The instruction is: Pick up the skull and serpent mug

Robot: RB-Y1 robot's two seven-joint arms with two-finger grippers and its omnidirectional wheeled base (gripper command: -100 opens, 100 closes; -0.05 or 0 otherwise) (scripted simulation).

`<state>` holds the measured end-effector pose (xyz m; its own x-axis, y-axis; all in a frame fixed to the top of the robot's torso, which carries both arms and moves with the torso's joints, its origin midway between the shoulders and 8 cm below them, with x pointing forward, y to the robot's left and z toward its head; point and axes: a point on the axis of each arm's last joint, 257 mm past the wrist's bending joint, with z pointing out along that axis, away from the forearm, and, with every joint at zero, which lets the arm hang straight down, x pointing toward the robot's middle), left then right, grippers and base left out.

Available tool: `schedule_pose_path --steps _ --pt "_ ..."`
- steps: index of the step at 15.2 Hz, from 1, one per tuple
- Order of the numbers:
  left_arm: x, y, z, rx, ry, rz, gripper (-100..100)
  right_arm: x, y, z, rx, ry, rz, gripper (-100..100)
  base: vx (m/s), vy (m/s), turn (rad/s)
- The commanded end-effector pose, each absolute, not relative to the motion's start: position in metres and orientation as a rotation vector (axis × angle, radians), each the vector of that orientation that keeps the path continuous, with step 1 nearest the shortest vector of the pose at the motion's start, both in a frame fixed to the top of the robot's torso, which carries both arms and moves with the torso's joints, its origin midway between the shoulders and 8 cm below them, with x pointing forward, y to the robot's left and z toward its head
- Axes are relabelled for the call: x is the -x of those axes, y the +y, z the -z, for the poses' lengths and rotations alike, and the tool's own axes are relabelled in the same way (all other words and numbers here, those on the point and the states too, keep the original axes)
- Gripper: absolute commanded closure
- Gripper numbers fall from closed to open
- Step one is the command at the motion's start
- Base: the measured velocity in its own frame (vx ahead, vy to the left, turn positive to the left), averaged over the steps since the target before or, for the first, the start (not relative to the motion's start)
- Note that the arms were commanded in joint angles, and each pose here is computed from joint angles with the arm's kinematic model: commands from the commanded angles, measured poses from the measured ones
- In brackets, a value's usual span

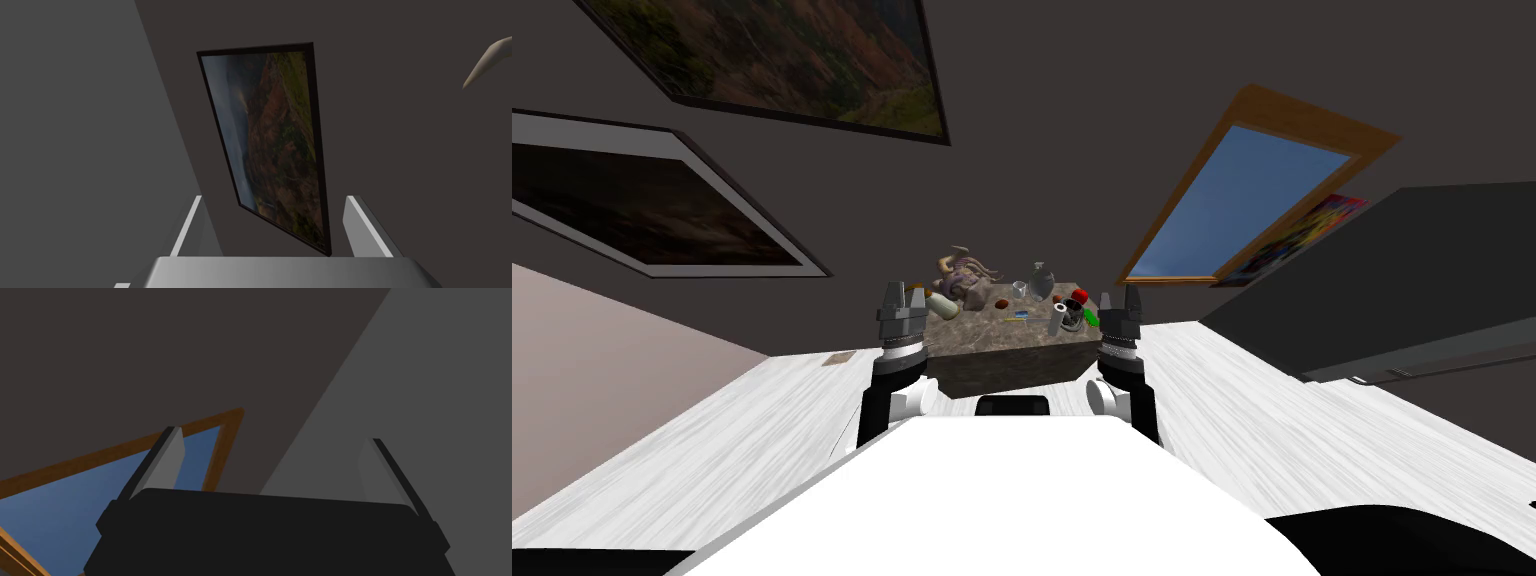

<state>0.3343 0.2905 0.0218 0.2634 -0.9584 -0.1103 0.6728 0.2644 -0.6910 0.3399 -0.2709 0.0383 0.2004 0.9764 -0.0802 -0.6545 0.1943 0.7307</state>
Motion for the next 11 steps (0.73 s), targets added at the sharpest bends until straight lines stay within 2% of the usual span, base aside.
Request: schedule_pose_path --steps 1,11 --pt "-0.334 0.291 -0.022 0.583 0.585 1.191 0 -0.343 -0.263 -0.034 -0.584 0.677 -1.214 -100 0.001 -0.015 0.008" --pt "-0.334 0.291 -0.022 0.583 0.585 1.191 0 -0.359 -0.236 -0.009 -0.378 0.863 -0.981 -100 0.004 -0.047 0.019"
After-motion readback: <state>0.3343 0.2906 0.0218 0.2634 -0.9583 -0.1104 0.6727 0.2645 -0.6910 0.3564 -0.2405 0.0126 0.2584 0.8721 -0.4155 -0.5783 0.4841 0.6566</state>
